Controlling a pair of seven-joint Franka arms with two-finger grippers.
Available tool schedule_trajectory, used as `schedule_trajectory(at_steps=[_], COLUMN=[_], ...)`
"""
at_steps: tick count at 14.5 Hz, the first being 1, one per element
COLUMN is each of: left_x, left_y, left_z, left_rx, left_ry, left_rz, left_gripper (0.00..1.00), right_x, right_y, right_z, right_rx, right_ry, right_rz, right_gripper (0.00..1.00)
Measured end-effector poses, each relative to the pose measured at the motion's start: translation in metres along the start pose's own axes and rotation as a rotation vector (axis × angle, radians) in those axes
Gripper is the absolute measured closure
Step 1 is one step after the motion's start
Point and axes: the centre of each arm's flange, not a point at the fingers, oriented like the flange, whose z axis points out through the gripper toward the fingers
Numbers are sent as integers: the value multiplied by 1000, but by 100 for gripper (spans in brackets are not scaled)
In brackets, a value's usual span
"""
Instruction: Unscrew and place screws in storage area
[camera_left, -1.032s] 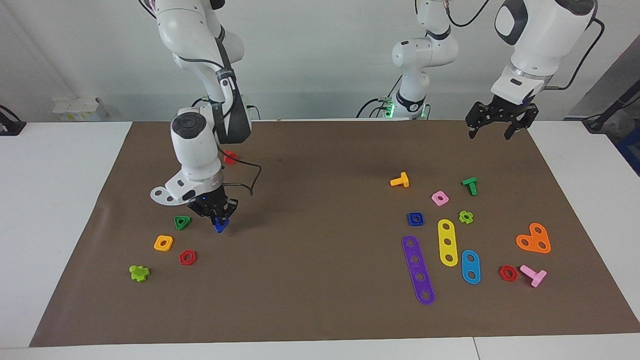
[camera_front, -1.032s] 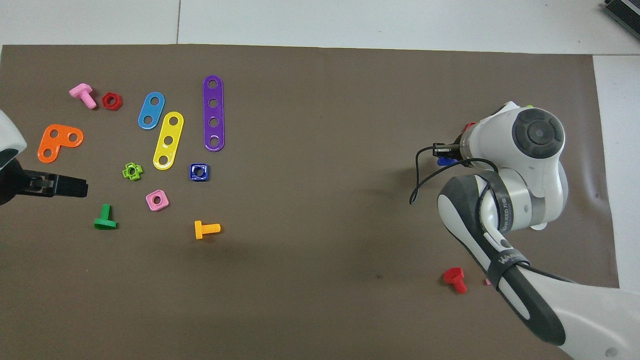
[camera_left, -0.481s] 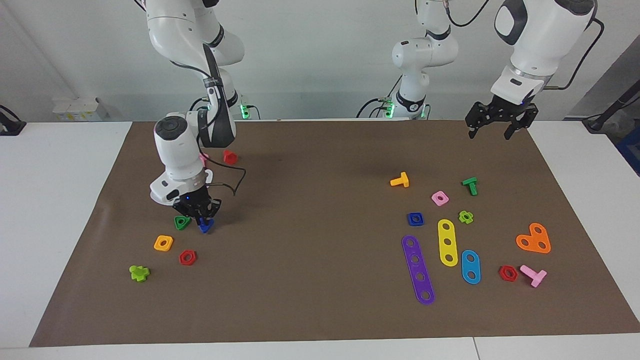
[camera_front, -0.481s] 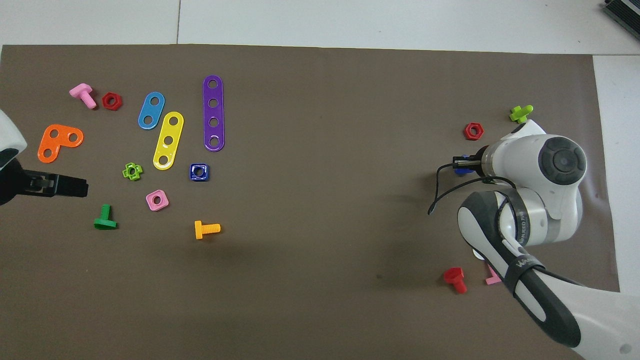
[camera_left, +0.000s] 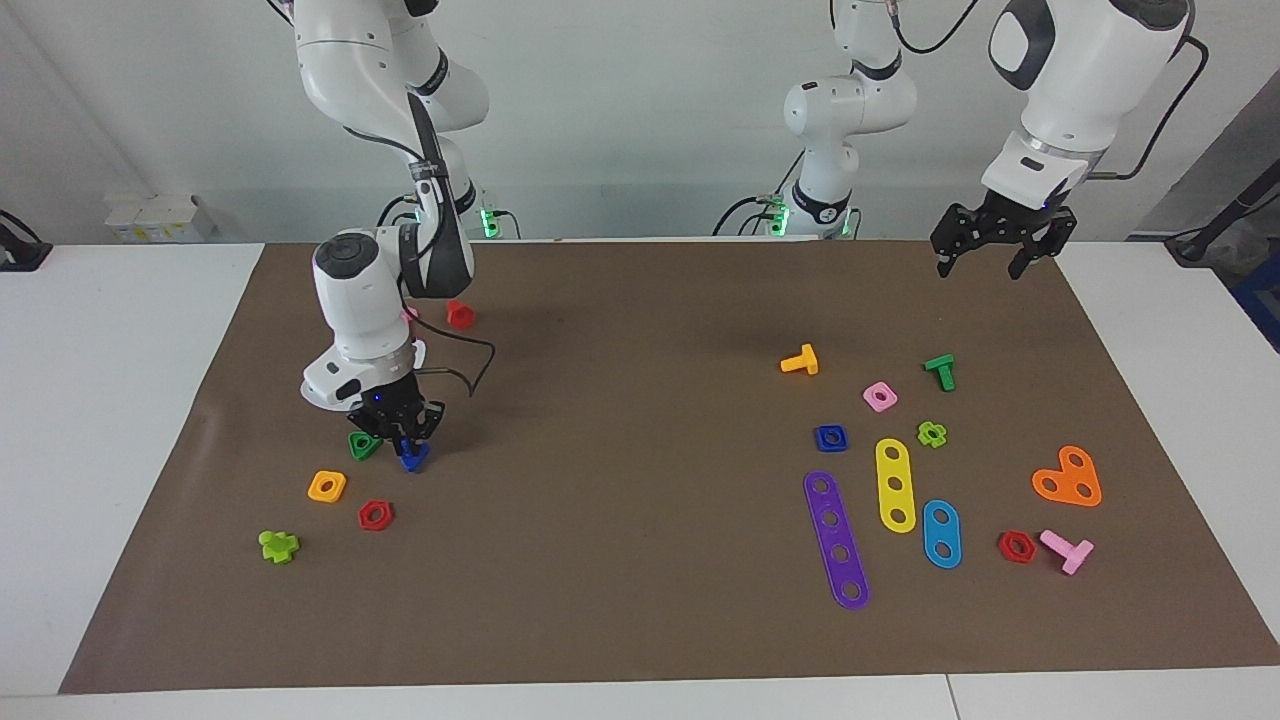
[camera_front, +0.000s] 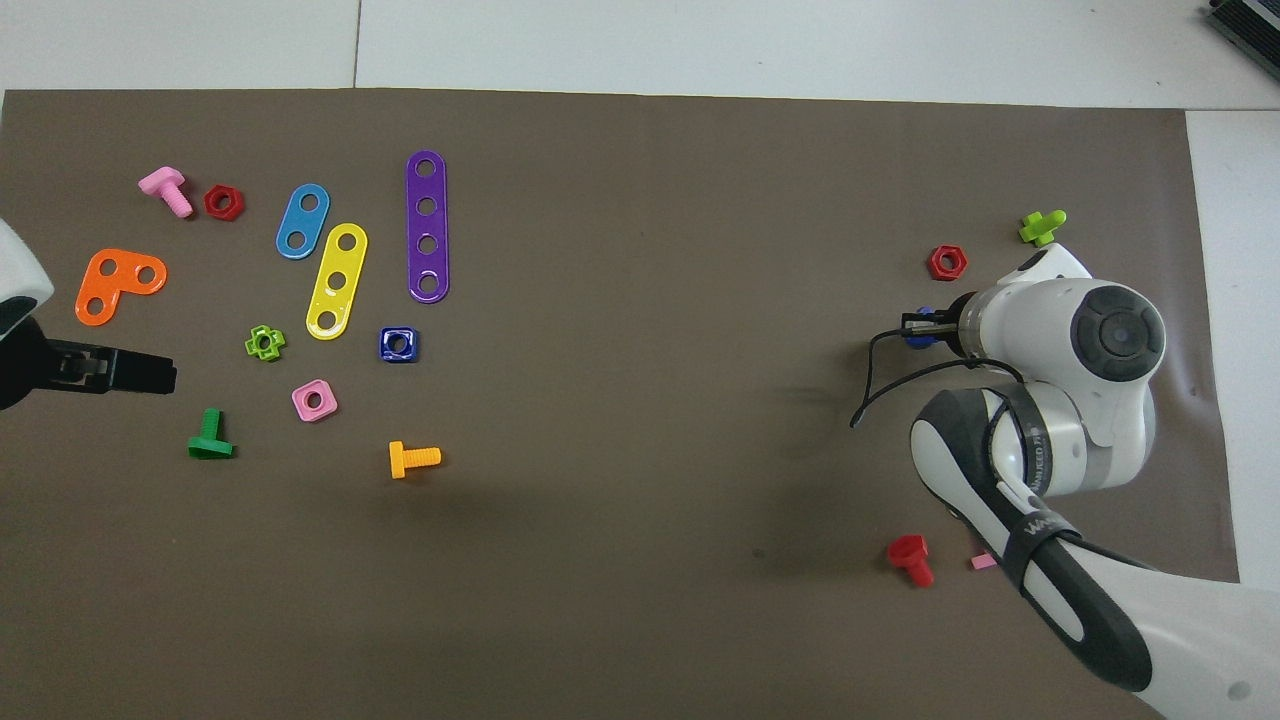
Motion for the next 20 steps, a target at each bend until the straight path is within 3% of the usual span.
schedule_trajectory(at_steps=[2, 4, 6, 7, 15, 20], left_x=[0, 0, 0, 0, 0, 0], left_y=[0, 0, 0, 0, 0, 0], left_z=[0, 0, 0, 0, 0, -5], left_rx=[0, 0, 0, 0, 0, -1], left_ry=[0, 0, 1, 1, 1, 6], left_rz=[0, 0, 0, 0, -1, -1], left_gripper=[0, 0, 0, 0, 0, 0], right_x=[3, 15, 34, 42, 20, 16], right_y=[0, 2, 6, 11, 63, 96], right_z=[-3, -23, -69, -96, -266, -344], right_rx=[0, -9, -20, -22, -20, 6], right_ry=[1, -43, -100, -112, -188, -239], right_rz=[4, 12, 25, 34, 103, 110], right_gripper=[44, 24, 4, 0, 0, 0])
